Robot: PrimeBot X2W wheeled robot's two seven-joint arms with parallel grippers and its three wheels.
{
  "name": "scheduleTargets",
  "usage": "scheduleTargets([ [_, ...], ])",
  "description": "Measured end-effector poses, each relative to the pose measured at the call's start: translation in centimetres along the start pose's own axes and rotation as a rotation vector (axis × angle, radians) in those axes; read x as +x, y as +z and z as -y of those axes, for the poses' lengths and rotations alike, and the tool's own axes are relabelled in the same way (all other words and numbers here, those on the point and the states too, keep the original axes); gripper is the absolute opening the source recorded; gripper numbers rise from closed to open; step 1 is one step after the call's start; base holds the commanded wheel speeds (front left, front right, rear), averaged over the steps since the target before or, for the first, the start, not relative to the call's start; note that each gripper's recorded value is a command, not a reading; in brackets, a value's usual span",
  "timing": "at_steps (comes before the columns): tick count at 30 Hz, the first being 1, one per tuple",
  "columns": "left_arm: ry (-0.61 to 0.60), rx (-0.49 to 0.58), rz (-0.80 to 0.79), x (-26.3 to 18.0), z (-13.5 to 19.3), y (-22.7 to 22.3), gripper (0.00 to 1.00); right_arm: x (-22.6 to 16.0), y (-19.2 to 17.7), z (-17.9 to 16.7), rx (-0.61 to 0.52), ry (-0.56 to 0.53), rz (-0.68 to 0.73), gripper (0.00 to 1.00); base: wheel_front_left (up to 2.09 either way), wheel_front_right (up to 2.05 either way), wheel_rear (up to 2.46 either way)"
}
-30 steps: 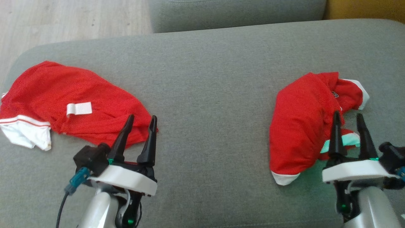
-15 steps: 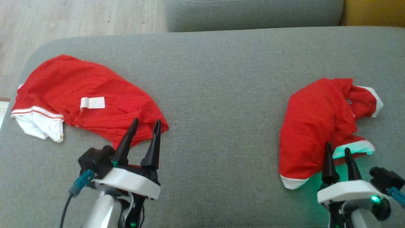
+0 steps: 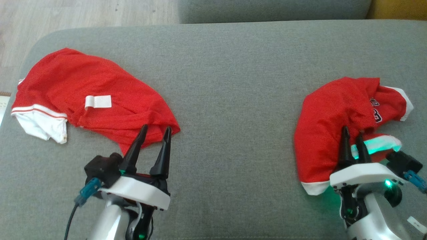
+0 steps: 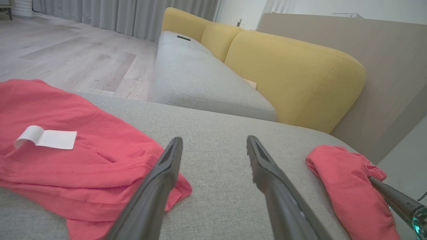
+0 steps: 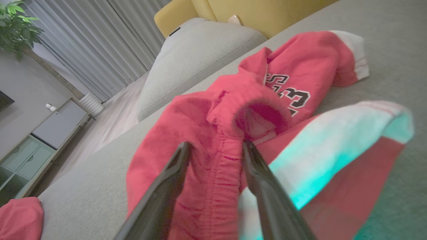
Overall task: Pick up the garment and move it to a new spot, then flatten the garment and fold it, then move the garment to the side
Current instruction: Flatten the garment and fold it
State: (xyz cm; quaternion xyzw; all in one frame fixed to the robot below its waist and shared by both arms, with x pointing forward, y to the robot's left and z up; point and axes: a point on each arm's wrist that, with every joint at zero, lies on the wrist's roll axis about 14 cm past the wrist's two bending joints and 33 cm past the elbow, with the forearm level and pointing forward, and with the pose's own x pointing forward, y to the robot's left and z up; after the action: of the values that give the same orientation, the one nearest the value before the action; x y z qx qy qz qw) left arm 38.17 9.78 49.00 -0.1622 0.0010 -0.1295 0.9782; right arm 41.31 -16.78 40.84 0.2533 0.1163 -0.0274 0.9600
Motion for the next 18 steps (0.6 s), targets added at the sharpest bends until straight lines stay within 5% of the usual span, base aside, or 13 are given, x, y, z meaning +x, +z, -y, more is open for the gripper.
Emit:
scheduleTargets([
  [18, 0.053, -0.017, 0.031, -1.3, -1.0, 1.1, 1.0, 1.9, 2.2, -10.0, -0.092, 0.286, 0.022, 0.0, 0.0, 0.0, 0.0],
])
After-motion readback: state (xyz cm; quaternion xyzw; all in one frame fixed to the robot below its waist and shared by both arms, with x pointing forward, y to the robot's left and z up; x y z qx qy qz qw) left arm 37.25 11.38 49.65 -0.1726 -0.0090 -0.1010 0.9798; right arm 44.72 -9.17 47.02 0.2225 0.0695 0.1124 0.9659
